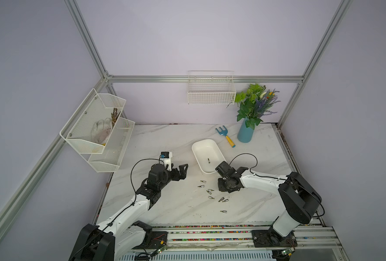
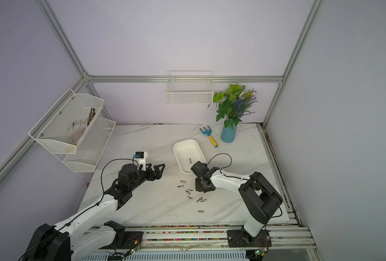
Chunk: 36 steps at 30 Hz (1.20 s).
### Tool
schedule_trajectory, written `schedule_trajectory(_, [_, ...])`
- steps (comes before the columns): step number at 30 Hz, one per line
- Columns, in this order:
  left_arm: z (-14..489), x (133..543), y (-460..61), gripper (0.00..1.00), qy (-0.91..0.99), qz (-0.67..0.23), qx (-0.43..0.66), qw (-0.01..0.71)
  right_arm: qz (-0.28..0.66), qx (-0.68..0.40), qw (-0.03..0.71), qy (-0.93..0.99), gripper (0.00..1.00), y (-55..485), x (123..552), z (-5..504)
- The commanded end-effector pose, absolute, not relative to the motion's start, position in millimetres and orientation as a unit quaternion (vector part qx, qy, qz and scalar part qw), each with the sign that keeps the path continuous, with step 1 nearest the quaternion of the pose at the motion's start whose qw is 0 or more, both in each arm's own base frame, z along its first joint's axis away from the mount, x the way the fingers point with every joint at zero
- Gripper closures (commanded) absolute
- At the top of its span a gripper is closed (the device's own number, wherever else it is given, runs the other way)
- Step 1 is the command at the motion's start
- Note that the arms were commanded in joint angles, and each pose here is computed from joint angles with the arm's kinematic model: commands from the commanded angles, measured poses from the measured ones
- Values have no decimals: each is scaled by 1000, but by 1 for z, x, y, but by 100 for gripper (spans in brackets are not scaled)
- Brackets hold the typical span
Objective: Put the bit on the desktop into the storage box
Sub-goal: Pick up the screwdriver bit from the center of the board.
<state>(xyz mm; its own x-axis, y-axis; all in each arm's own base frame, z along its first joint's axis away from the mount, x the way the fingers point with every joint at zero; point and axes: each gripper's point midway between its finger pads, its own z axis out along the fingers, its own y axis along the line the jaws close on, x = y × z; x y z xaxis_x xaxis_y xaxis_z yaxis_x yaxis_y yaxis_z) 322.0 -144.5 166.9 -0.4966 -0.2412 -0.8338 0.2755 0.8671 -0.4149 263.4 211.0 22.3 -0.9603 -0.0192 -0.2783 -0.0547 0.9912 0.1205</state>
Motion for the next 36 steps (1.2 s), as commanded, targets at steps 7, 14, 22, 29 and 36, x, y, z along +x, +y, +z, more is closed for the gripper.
schedule_trajectory(7, [174,323,-144,0,816,-255,16,518,30,-24,120,992,83,198,251,12])
schedule_trajectory(14, [174,323,-143,0,817,-253,15,518,34,-23,133,990,87,199,255,20])
schedule_trajectory(22, [174,323,-143,0,817,-252,14,518,43,-18,163,986,87,196,260,43])
schedule_trajectory(29, [173,323,-143,0,818,-252,14,517,42,-18,164,985,86,195,259,43])
schedule_trajectory(36, [173,323,-142,0,818,-251,13,518,42,-19,166,985,87,196,260,42])
